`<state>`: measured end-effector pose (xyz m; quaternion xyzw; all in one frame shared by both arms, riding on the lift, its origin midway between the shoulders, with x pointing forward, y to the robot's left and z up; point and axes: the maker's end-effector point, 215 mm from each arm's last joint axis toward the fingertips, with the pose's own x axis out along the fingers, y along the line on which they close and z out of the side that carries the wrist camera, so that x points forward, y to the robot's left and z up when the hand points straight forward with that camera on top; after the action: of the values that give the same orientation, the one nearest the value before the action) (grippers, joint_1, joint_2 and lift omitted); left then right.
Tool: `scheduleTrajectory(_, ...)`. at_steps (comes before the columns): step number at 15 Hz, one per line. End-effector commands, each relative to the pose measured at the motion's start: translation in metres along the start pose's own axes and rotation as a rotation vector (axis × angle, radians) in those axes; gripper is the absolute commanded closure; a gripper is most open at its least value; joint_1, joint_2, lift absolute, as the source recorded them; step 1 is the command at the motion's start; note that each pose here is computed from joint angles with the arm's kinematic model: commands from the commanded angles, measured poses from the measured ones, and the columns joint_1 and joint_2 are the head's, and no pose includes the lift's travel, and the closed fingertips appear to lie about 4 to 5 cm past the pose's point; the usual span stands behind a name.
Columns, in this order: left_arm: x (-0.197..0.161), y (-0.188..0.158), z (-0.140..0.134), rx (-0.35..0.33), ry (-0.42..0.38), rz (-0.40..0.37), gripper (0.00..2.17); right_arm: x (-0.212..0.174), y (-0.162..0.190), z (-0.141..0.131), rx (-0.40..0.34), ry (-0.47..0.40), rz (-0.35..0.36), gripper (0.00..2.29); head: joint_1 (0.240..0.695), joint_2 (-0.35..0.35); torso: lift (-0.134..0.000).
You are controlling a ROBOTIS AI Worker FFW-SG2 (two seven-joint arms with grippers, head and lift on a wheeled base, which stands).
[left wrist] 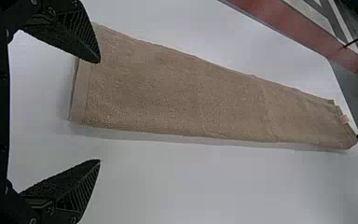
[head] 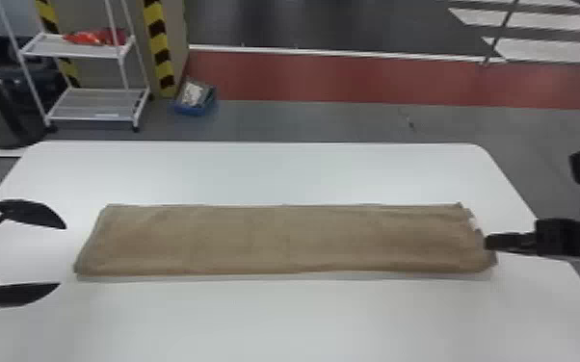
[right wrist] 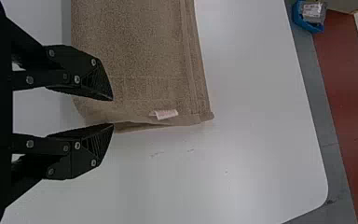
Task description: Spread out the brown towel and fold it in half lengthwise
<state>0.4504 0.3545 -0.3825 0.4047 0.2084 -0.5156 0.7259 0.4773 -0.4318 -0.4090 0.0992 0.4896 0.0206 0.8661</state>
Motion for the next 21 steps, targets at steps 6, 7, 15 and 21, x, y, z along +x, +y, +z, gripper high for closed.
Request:
scheduleTrajectory(6, 0.008, 0.008, 0.009, 0.010, -0.024, 0.019, 0.14, 0.028, -0.036, 0.004, 0.124, 0.103, -0.110, 0.19, 0.695, -0.130, -0.124)
scheduleTrajectory(7, 0.007, 0.009, 0.010, 0.011, -0.025, 0.023, 0.15, 0.032, -0.040, 0.005, 0.145, 0.119, -0.122, 0.21, 0.695, -0.135, -0.124)
scheduleTrajectory(15, -0.006, 0.021, 0.016, 0.005, -0.055, 0.074, 0.15, 0.029, -0.015, 0.058, 0.193, 0.057, -0.089, 0.21, 0.695, -0.119, -0.124)
scheduleTrajectory(21, -0.005, 0.020, 0.018, 0.001, -0.069, 0.077, 0.15, 0.049, -0.028, 0.072, 0.117, 0.083, -0.178, 0.47, 0.695, -0.122, -0.124)
